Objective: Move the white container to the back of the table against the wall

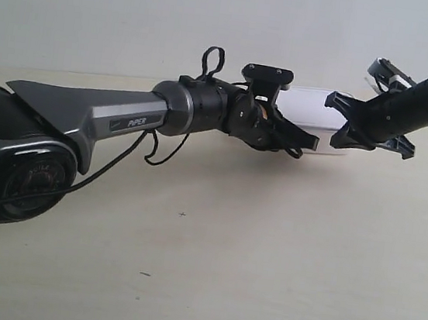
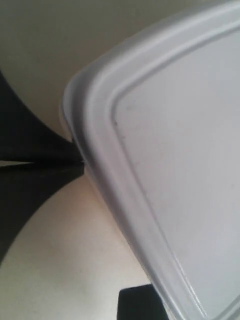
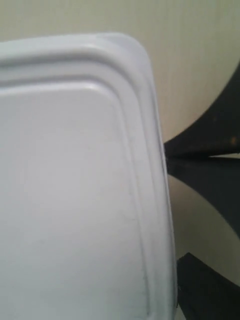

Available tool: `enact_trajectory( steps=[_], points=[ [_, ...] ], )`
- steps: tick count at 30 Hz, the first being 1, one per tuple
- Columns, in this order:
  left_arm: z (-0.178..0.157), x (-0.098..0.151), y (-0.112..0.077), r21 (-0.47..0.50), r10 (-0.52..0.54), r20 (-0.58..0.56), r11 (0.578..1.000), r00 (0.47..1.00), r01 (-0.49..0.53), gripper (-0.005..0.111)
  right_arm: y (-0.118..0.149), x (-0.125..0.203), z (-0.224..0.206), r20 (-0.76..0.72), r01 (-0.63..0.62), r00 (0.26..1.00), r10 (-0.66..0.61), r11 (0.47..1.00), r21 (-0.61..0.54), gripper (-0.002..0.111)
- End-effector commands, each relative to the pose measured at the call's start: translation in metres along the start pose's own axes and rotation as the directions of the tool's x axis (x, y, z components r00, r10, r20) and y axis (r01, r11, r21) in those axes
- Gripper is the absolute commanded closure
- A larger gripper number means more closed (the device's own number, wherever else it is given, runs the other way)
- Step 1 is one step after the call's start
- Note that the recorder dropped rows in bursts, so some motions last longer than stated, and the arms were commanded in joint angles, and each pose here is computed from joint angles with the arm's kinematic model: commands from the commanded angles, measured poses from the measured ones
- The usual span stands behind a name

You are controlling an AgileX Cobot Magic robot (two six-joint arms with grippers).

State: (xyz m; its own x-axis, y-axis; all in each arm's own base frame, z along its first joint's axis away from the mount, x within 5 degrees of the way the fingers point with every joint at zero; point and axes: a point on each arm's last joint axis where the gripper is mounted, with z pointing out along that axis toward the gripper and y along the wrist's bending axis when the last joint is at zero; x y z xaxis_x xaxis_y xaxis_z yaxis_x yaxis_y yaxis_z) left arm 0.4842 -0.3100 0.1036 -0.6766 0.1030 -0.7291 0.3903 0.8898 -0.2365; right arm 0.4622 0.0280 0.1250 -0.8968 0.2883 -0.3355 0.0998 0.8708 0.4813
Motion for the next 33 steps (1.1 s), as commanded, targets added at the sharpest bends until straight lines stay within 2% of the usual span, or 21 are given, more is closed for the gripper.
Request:
enact_trajectory(
  steps=[1,13,17,22,24,28,31,33],
  points=[
    [0.001,-0.009,0.001,0.006,0.005,0.054,1.0,0.999,-0.005,0.107,-0.001,-0.01,0.005,0.021,0.007,1.0,-0.007,1.0,-0.013,0.108],
    [0.012,-0.011,0.004,0.008,0.044,0.113,0.999,0.993,-0.045,0.107,-0.006,-0.012,0.014,0.044,0.012,0.999,-0.012,1.0,0.001,0.108],
    [0.011,-0.017,0.012,-0.003,0.047,0.159,0.999,0.986,-0.047,0.107,-0.007,-0.016,0.015,0.095,-0.001,0.996,0.001,1.0,0.0,0.108],
    [0.01,-0.021,0.014,-0.002,0.047,0.2,0.999,0.979,-0.048,0.107,-0.009,-0.017,0.028,0.108,-0.015,0.994,0.02,0.999,-0.045,0.108],
    [0.01,-0.021,0.014,-0.002,0.049,0.2,0.999,0.978,-0.05,0.107,-0.006,-0.02,0.033,0.111,-0.008,0.994,0.014,0.998,-0.055,0.108],
    [0.01,-0.021,0.014,-0.003,0.051,0.199,0.999,0.979,-0.052,0.107,0.018,-0.029,0.041,0.161,0.058,0.986,-0.046,0.996,-0.071,0.108],
    [0.01,-0.019,0.014,-0.014,0.1,0.168,0.995,0.981,-0.099,0.107,0.031,-0.035,0.046,0.186,0.1,0.979,-0.083,0.992,-0.08,0.108],
    [0.009,-0.018,0.014,-0.018,0.122,0.13,0.993,0.984,-0.12,0.107,0.031,-0.037,0.049,0.19,0.089,0.979,-0.072,0.993,-0.079,0.108]
  ],
)
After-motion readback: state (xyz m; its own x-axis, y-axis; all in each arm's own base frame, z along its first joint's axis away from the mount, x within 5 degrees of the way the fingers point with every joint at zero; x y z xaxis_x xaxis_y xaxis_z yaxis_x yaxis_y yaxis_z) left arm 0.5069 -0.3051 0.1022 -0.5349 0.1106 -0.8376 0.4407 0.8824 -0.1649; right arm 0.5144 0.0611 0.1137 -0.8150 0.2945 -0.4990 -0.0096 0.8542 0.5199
